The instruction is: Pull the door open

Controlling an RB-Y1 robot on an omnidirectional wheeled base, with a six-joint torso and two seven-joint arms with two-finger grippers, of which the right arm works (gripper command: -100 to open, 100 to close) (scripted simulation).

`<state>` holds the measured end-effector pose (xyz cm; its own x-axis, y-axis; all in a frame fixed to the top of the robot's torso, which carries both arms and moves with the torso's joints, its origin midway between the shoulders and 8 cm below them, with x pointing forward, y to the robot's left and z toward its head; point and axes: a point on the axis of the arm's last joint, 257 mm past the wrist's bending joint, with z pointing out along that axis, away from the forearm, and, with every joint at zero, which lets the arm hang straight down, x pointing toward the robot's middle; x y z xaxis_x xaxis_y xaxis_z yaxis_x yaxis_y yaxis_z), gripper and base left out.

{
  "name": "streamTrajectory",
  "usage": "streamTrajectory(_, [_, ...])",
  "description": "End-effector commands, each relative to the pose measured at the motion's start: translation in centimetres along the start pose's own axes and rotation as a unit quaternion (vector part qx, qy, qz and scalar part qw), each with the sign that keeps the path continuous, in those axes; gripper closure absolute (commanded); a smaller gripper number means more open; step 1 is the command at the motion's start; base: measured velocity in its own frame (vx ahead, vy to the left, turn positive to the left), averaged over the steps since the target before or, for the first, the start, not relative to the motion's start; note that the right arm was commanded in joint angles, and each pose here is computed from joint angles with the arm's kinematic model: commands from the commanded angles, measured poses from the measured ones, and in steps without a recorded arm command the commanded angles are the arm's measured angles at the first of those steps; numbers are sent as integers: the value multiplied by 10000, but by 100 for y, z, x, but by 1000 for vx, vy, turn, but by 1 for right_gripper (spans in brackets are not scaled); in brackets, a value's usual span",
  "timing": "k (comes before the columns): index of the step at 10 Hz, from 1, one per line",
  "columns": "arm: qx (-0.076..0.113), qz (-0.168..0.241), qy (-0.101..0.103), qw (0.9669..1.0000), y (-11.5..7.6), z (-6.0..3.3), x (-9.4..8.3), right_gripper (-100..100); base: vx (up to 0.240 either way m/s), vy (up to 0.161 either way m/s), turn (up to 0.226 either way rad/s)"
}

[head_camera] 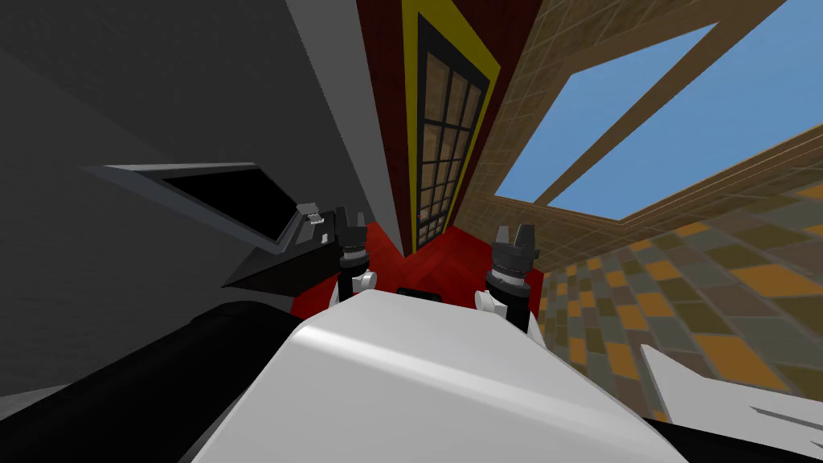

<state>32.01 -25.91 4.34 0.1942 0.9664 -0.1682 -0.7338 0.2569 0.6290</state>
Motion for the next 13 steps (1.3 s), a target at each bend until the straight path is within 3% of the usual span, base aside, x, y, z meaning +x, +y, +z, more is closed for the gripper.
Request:
streamTrajectory(1, [83, -122, 60, 9999, -100, -31, 49, -100, 15, -23, 76])
streamTrajectory(6, [332, -494, 243, 9979, -402, -138, 198, -100, 61, -29, 85])
streamTrajectory(13, [671, -1044, 542, 9908, -827, -325, 424, -100, 51, -28, 76])
